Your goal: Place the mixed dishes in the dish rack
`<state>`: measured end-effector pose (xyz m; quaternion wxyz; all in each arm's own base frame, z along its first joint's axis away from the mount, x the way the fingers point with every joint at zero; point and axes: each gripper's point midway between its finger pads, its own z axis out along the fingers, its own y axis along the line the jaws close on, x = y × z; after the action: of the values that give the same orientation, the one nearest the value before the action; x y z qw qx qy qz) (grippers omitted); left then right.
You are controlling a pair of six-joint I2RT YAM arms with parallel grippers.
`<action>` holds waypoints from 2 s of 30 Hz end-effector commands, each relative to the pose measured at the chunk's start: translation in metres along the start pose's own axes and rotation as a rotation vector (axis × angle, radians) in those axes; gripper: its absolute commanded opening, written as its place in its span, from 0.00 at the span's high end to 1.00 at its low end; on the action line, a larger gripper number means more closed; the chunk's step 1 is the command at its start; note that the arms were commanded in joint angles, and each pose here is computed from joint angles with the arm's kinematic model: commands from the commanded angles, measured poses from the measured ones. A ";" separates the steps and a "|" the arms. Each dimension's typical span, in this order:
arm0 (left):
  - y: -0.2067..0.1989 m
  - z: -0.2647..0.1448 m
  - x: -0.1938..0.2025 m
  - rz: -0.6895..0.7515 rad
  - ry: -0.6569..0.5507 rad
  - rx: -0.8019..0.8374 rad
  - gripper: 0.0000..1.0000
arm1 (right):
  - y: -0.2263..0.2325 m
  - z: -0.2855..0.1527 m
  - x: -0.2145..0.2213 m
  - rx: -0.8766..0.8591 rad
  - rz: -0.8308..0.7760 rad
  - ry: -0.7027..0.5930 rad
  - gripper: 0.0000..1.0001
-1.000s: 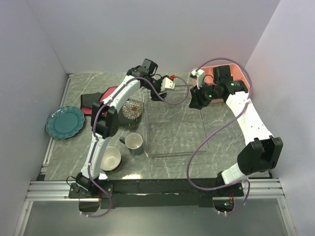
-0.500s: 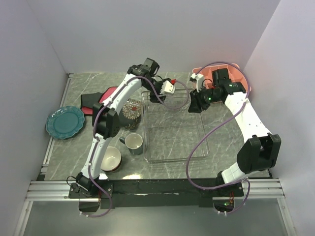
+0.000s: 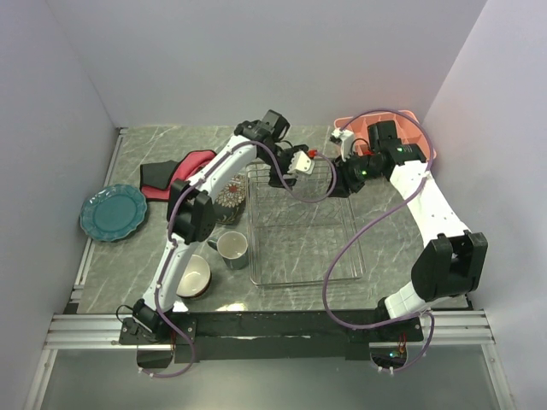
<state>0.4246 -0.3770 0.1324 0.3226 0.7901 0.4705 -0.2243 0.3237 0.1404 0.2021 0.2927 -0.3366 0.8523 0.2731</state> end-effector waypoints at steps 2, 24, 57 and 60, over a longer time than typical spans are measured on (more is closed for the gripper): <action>0.012 -0.002 -0.017 -0.058 -0.048 -0.083 0.11 | -0.001 -0.002 -0.005 -0.005 -0.004 -0.027 0.54; 0.043 -0.117 -0.032 -0.184 -0.050 -0.418 0.04 | 0.008 -0.001 -0.021 -0.027 -0.032 -0.083 0.52; -0.016 -0.209 0.085 -1.293 -0.093 -1.088 0.01 | -0.005 0.125 -0.067 -0.090 -0.465 -0.107 0.36; -0.018 -0.208 0.085 -1.297 -0.089 -1.082 0.01 | -0.004 0.133 -0.063 -0.077 -0.486 -0.099 0.35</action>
<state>0.4589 -0.1678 0.1820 0.4449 0.1013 0.8806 -0.1274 0.3988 0.2396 0.1463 0.3503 -0.5035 0.7433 0.2669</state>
